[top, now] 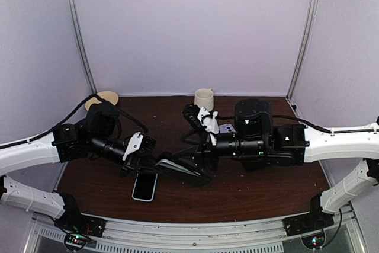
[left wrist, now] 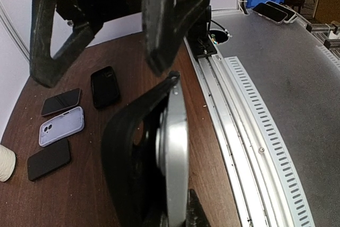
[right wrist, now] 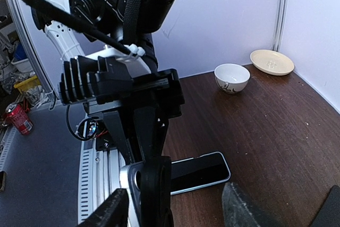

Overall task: Take the phone out of the phone case
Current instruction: Remove the phone case from the phone.

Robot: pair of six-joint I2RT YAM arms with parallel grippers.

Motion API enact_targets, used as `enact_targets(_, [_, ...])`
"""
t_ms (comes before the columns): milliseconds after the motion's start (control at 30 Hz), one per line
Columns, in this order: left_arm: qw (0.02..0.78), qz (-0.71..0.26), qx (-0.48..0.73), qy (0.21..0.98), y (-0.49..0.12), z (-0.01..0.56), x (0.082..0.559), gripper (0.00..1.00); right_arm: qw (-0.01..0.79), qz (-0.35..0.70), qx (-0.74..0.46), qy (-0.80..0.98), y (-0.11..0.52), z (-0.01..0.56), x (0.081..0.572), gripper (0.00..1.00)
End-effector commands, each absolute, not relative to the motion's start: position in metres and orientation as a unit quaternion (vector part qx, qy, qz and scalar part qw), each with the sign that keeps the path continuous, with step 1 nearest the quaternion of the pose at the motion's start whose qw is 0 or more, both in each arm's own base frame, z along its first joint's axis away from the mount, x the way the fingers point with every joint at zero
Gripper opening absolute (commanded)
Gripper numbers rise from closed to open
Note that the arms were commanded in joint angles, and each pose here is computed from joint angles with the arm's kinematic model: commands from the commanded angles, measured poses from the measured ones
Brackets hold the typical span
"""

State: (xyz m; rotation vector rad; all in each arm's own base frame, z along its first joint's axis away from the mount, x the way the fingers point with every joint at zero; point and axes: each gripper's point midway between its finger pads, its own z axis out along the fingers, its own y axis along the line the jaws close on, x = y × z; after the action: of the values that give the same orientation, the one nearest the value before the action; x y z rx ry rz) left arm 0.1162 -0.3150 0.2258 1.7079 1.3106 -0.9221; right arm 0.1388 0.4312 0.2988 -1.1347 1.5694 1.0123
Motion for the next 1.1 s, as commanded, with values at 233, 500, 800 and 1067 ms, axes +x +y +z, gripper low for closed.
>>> enact_targets(233, [0.431,-0.372,0.675,0.47,-0.325,0.256,0.114,0.0,0.453,0.397,-0.485,0.634,0.449,0.297,0.134,0.42])
enact_targets(500, [0.43,-0.368,0.676,0.471,-0.325,0.254,0.115,0.0,0.441,0.381,-0.495,0.644,0.454,0.285,0.136,0.35])
enact_targets(800, [0.432,-0.361,0.68,0.47,-0.324,0.253,0.115,0.0,0.425,0.373,-0.503,0.653,0.458,0.275,0.135,0.31])
enact_targets(1067, [0.427,-0.36,0.688,0.463,-0.325,0.25,0.11,0.0,0.425,0.343,-0.52,0.657,0.46,0.266,0.138,0.3])
